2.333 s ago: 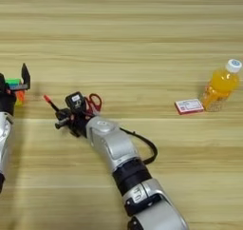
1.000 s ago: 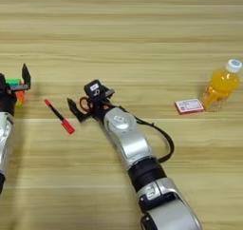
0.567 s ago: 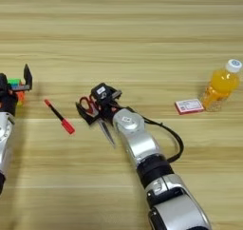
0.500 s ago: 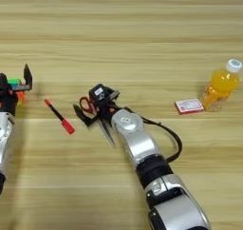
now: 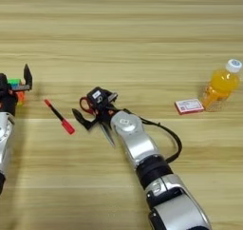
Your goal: Move the objects on the table
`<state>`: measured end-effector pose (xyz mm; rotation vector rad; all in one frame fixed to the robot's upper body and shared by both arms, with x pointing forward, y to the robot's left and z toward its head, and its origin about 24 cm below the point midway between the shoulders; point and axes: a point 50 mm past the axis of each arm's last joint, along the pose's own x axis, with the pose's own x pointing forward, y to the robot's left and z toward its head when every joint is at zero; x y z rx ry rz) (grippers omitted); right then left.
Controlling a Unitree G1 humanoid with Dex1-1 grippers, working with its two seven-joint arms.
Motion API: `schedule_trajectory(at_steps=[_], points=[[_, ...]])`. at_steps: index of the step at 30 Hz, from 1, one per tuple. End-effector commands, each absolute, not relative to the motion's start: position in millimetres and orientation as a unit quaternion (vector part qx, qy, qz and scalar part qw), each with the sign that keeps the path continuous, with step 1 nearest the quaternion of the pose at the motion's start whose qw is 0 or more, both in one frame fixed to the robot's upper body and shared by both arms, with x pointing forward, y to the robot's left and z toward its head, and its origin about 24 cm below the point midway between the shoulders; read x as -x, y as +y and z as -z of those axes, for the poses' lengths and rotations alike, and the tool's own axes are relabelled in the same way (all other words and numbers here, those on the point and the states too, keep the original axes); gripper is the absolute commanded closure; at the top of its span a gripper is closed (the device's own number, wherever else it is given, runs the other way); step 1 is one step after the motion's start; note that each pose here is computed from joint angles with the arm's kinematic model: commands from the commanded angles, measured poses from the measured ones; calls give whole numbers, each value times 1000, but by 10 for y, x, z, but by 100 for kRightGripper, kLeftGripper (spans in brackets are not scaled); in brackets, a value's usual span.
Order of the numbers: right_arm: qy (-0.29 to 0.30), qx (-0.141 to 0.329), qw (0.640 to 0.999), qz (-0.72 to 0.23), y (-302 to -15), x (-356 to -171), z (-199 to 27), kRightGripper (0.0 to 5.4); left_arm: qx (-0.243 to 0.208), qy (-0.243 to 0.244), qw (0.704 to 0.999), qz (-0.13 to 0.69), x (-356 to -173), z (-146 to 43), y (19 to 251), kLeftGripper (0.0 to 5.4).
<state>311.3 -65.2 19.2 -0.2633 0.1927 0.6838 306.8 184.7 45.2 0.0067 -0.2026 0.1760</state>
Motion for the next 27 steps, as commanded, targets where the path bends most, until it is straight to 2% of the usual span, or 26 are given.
schedule_trajectory(at_steps=[1, 14, 27], points=[[87, 143, 930, -327, -670, -3168, -223, 2, -7, -87, 992, -88, -3058, -409, 1856, 0], [111, 178, 932, -295, -795, -3235, -104, 2, -7, -88, 992, -91, -3055, -408, 1869, 0], [128, 213, 929, -273, -1095, -3197, -12, 2, -7, -89, 992, -92, -3059, -416, 1869, 0]])
